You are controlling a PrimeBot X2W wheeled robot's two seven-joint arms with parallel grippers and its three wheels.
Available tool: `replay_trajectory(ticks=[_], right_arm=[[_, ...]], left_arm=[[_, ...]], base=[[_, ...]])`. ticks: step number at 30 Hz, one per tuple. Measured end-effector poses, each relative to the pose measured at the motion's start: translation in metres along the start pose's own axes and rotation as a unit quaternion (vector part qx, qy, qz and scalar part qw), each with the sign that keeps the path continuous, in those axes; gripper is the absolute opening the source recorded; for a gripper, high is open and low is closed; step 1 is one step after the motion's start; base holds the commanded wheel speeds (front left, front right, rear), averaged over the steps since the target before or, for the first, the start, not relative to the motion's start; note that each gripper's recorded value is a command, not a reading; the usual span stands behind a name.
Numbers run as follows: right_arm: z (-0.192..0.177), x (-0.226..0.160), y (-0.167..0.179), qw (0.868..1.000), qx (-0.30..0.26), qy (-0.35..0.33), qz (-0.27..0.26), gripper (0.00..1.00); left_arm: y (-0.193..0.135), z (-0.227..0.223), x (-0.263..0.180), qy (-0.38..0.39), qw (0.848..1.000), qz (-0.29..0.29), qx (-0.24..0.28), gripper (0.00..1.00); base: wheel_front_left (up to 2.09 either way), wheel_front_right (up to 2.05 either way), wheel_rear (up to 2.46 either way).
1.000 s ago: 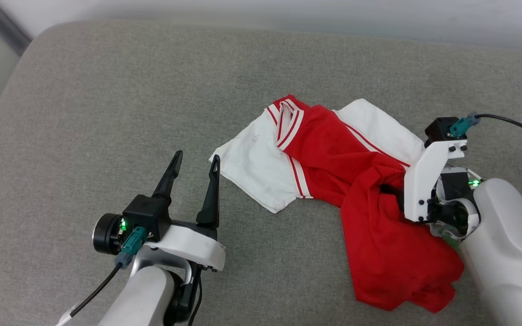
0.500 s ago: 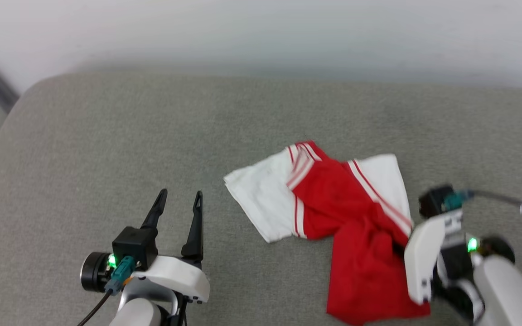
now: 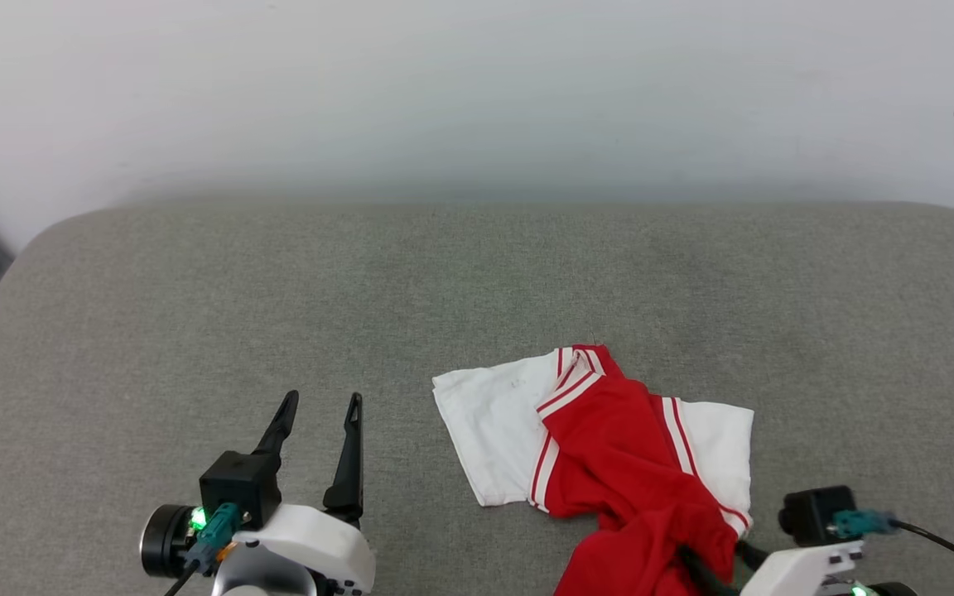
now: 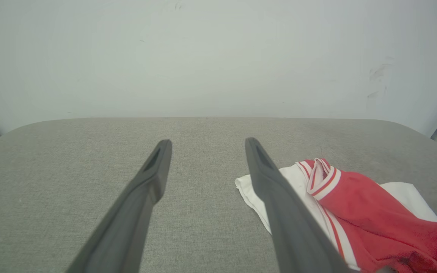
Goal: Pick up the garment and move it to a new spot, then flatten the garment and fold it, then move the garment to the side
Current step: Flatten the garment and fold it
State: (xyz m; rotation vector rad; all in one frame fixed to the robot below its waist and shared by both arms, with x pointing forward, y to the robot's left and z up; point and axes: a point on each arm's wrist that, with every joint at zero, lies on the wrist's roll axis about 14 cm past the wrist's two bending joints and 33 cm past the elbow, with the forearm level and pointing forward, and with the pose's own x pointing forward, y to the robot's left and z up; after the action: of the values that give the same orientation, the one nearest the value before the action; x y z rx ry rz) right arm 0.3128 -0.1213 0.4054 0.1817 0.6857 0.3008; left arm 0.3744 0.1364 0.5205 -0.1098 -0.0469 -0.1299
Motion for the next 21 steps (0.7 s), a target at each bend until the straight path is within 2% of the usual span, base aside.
replay_trajectory(ticks=[5, 11, 16, 21], right_arm=[[0.030, -0.021, -0.005, 0.996, 0.020, -0.085, -0.017, 1.00], [0.049, -0.038, -0.042, 0.991, 0.032, -0.108, -0.073, 1.00], [0.050, -0.023, -0.076, 0.994, 0.025, -0.042, -0.102, 1.00], [0.042, 0.014, -0.074, 0.995, 0.010, 0.051, -0.081, 1.00]], left_arm=[[0.003, 0.000, -0.005, 0.001, 1.000, 0.005, 0.001, 1.00], [0.004, 0.002, -0.005, 0.000, 1.000, 0.007, 0.002, 1.00], [0.004, 0.005, 0.001, -0.005, 1.000, 0.005, 0.002, 1.00], [0.007, 0.003, 0.014, -0.005, 1.000, 0.008, 0.002, 1.00]], base=[[0.00, 0.00, 0.00], [0.00, 0.00, 0.00], [0.00, 0.00, 0.00], [0.00, 0.00, 0.00]])
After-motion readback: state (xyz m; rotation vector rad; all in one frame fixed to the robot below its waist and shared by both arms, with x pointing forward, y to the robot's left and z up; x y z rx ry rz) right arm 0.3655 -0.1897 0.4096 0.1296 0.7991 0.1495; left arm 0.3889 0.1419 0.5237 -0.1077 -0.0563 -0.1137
